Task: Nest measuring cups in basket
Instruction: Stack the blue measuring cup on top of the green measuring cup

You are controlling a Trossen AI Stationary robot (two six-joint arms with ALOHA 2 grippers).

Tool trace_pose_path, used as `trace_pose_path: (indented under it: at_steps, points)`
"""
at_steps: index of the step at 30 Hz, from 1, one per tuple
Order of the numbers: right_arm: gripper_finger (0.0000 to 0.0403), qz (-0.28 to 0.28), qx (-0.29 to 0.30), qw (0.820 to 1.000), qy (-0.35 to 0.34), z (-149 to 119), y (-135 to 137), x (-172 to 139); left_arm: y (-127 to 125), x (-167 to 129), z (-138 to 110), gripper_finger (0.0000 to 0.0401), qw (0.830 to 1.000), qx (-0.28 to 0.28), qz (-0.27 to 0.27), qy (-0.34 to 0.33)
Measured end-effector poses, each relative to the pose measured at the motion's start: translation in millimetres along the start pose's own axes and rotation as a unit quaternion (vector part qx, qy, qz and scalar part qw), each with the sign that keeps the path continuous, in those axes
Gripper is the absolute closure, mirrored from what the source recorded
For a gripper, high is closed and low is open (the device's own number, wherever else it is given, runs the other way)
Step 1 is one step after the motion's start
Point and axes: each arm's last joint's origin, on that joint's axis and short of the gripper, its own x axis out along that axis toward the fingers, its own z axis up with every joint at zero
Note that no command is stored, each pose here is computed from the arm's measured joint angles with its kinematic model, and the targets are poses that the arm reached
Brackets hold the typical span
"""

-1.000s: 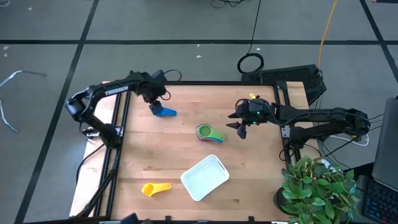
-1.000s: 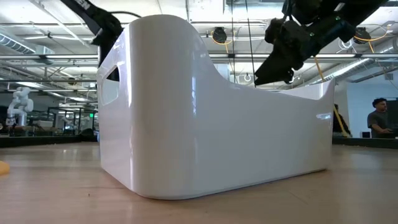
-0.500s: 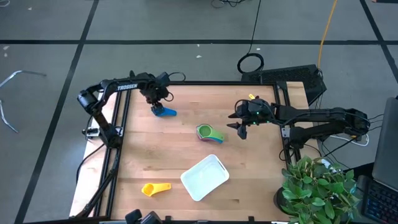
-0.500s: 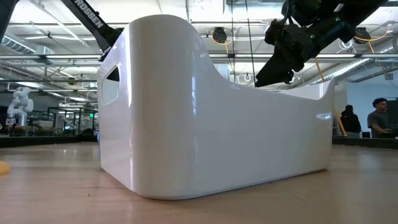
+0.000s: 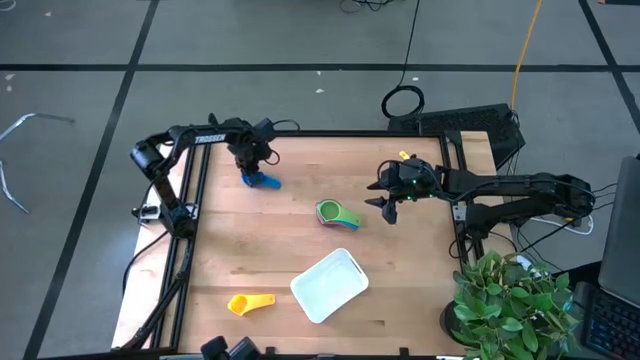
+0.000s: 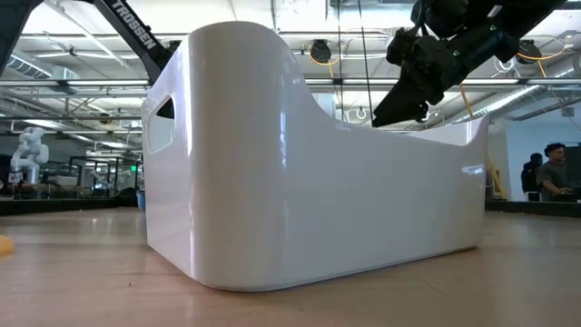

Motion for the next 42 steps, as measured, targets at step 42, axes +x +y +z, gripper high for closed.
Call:
trace_pose_path:
  at_steps: [42]
  points:
    - [0.0125, -0.053, -0.176, 0.982, -0.054, 112, -15, 70, -97, -143, 38, 0.0393, 0.978, -0.076, -0.106, -0.162]
